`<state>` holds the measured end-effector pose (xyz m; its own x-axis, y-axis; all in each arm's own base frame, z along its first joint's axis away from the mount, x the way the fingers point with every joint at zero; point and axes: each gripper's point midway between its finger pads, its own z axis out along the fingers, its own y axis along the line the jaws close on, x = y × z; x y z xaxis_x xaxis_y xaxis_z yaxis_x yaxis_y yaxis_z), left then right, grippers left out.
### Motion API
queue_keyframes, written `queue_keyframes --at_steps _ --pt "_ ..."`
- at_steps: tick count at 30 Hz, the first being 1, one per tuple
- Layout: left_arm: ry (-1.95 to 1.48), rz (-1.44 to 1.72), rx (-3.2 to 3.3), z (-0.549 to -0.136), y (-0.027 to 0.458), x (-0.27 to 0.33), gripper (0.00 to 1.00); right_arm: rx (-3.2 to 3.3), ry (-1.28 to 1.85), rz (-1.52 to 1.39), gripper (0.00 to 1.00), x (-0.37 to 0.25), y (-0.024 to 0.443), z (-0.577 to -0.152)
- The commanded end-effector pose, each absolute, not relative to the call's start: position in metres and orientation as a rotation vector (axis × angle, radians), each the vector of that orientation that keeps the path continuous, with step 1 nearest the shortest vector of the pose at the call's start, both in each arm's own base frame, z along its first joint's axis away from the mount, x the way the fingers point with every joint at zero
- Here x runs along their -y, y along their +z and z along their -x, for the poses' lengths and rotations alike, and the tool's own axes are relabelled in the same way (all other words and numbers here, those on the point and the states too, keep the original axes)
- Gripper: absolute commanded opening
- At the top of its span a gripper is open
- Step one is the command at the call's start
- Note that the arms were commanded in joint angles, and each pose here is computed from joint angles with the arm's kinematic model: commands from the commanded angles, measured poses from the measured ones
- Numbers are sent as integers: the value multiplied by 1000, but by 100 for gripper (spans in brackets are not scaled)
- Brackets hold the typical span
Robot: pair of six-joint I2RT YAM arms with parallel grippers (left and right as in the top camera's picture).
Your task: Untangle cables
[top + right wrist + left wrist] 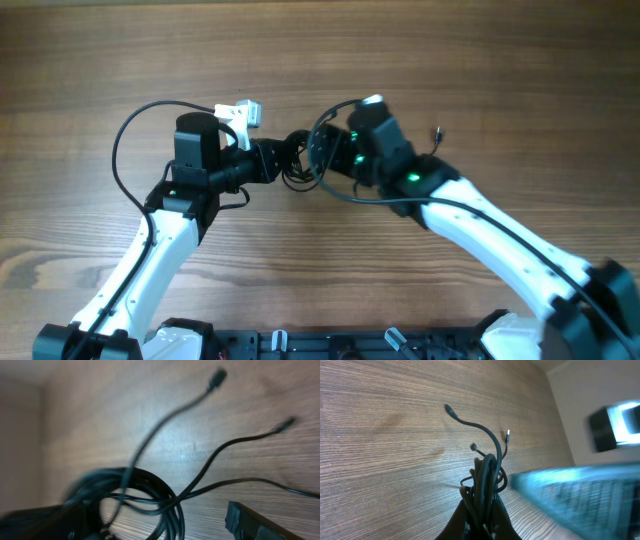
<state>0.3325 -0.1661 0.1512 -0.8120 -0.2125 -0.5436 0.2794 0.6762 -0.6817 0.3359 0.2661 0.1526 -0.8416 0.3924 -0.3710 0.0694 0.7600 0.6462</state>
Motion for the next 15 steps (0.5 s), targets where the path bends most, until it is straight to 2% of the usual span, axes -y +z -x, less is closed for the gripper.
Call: queue_keyframes --at_steps 1,3,5,6,10,15 --pt "-1044 -83 -2263 -334 156 167 4 -2453 953 -644 86 -253 164 -330" --pt "-1044 -83 -2263 -334 156 167 4 -2501 941 -959 70 -246 143 -320" --pt "-1044 -83 -2263 -334 156 167 4 -2533 930 -1238 90 -246 120 -310" --pt "-1044 -83 -2263 -334 156 167 4 -2544 940 -1284 98 -250 114 -310" --pt "-1047 -83 -2265 -333 156 167 4 -2501 1032 -1290 100 -270 99 -333" --pt "-1045 -85 -2283 -330 152 167 4 -2397 1126 -1237 98 -282 103 -360"
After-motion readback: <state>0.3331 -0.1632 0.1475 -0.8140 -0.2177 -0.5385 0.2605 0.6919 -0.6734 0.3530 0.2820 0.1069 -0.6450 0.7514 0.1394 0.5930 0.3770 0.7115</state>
